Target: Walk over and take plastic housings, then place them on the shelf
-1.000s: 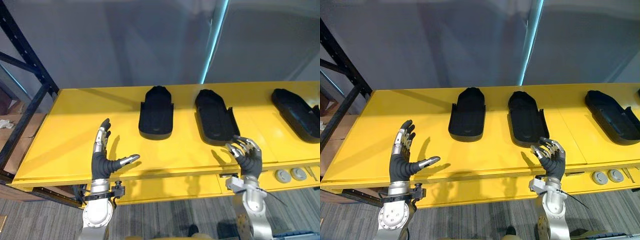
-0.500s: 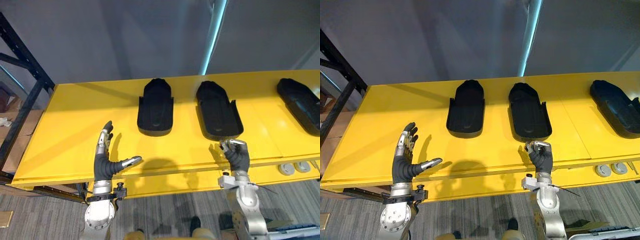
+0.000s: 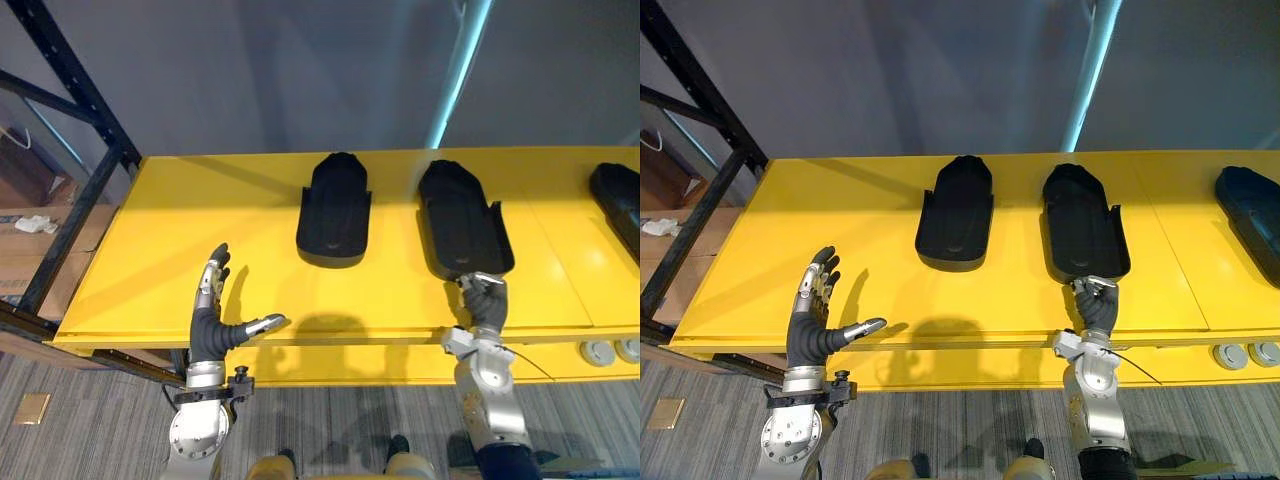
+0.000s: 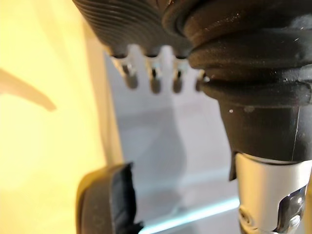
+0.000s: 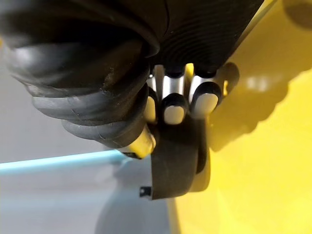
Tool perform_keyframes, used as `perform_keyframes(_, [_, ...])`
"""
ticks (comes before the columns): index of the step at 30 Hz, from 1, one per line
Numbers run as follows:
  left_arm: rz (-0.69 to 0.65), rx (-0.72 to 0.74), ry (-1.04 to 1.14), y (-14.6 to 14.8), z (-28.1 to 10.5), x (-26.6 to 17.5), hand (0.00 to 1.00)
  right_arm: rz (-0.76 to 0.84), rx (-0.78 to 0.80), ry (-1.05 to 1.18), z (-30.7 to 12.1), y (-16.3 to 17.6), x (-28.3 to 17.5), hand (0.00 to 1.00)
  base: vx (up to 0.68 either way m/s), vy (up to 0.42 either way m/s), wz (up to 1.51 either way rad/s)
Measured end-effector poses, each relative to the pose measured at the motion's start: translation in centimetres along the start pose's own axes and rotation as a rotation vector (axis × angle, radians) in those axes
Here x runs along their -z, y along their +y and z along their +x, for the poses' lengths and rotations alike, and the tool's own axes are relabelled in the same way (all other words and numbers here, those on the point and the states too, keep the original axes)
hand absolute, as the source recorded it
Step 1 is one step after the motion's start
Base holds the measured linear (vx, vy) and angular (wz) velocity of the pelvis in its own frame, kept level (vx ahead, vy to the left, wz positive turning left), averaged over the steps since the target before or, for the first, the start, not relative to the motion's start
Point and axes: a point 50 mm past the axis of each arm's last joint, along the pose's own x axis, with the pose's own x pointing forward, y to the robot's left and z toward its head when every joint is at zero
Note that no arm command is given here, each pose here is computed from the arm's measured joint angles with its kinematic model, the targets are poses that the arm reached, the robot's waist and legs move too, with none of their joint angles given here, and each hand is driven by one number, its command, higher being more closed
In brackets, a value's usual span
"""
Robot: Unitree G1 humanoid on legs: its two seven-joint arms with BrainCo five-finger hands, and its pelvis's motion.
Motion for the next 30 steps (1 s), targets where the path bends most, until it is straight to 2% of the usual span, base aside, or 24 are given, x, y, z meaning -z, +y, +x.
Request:
perform_keyframes(8, [0.013, -0.019, 0.002, 0.6, 0.0, 0.1, 0.0, -0.017, 0.056, 0.005, 1.1, -0.9, 0.2, 1.0, -0.04, -0.003, 0.1])
perform_keyframes(26, [0.016, -0.016, -0.015, 0.7, 0.1, -0.1, 0.0, -0.059, 0.031, -0.05, 0.9, -0.5, -0.8, 1.0, 0.0, 0.0, 0.0])
perform_keyframes(27, [0.015, -0.018, -0.018, 0.7, 0.1, -0.1, 0.0, -0.042, 0.019, -0.103, 0.5, -0.3, -1.9, 0.0, 0.0, -0.005, -0.05])
perform_keyframes(30, [0.0, -0.043, -0.047, 0.8, 0.1, -0.5, 0.0, -0.018, -0.038, -0.374, -1.8, 0.7, -6.5, 0.0, 0.02, -0.007, -0.17])
